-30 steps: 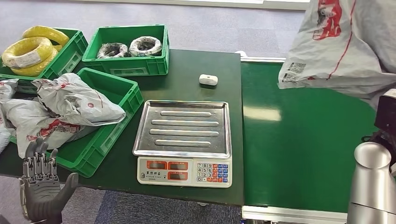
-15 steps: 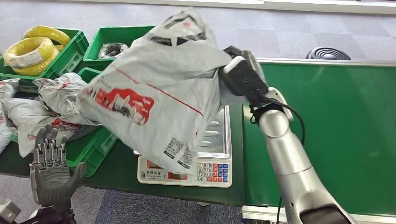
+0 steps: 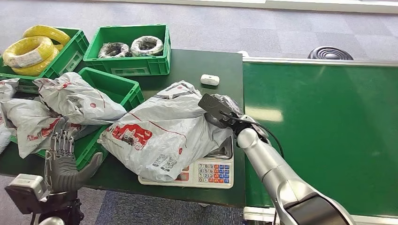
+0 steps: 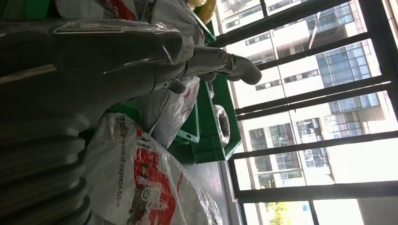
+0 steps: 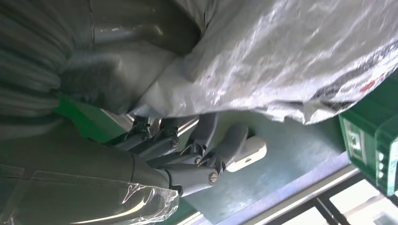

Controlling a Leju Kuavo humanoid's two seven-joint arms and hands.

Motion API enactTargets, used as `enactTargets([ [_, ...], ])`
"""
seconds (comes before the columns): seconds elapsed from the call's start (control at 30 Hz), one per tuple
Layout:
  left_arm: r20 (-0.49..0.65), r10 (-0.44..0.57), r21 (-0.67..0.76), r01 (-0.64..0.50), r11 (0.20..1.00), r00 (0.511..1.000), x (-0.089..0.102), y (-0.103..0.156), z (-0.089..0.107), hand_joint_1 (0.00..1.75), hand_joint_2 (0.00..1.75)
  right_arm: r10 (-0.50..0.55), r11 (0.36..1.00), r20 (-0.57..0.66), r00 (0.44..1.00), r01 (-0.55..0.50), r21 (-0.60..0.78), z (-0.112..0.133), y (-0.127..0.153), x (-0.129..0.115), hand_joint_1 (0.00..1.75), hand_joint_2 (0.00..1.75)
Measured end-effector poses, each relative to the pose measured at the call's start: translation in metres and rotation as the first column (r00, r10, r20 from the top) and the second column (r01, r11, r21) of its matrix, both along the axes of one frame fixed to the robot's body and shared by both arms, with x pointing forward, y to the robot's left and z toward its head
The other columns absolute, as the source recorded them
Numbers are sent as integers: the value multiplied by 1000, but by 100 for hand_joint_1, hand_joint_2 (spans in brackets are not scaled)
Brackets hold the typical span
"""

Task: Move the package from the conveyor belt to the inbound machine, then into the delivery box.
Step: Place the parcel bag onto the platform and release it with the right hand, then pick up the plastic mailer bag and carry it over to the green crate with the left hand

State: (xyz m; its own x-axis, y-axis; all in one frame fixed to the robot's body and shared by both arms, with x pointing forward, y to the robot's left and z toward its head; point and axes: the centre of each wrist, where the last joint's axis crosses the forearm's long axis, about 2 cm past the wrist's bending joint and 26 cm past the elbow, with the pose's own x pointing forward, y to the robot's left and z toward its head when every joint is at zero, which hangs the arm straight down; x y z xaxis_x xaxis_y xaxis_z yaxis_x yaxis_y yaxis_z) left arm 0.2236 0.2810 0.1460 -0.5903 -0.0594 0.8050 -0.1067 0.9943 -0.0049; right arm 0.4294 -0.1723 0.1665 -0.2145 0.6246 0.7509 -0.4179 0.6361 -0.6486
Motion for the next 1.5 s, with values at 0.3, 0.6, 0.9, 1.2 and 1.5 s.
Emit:
enactTargets([
  [0.3,40,5,154,-11,988,999,33,4,25,0,175,-36,961,254,966,-37,275,-8,-13,-5,0,175],
  [0.6,-77,-74,519,103,848,994,113,-53,59,0,175,-358,798,564,744,-70,599,18,-24,-31,0,175],
  [0.9,-508,-75,772,493,401,858,184,-135,45,161,175,-581,668,647,493,-165,726,72,-64,-75,0,175],
  [1.2,-619,19,771,603,205,785,197,-153,29,175,175,-655,666,675,341,-162,728,85,-106,-113,0,175],
  [1.5,-266,56,779,180,601,962,201,-143,52,175,175,-617,692,686,386,-150,706,71,-114,-122,0,175],
])
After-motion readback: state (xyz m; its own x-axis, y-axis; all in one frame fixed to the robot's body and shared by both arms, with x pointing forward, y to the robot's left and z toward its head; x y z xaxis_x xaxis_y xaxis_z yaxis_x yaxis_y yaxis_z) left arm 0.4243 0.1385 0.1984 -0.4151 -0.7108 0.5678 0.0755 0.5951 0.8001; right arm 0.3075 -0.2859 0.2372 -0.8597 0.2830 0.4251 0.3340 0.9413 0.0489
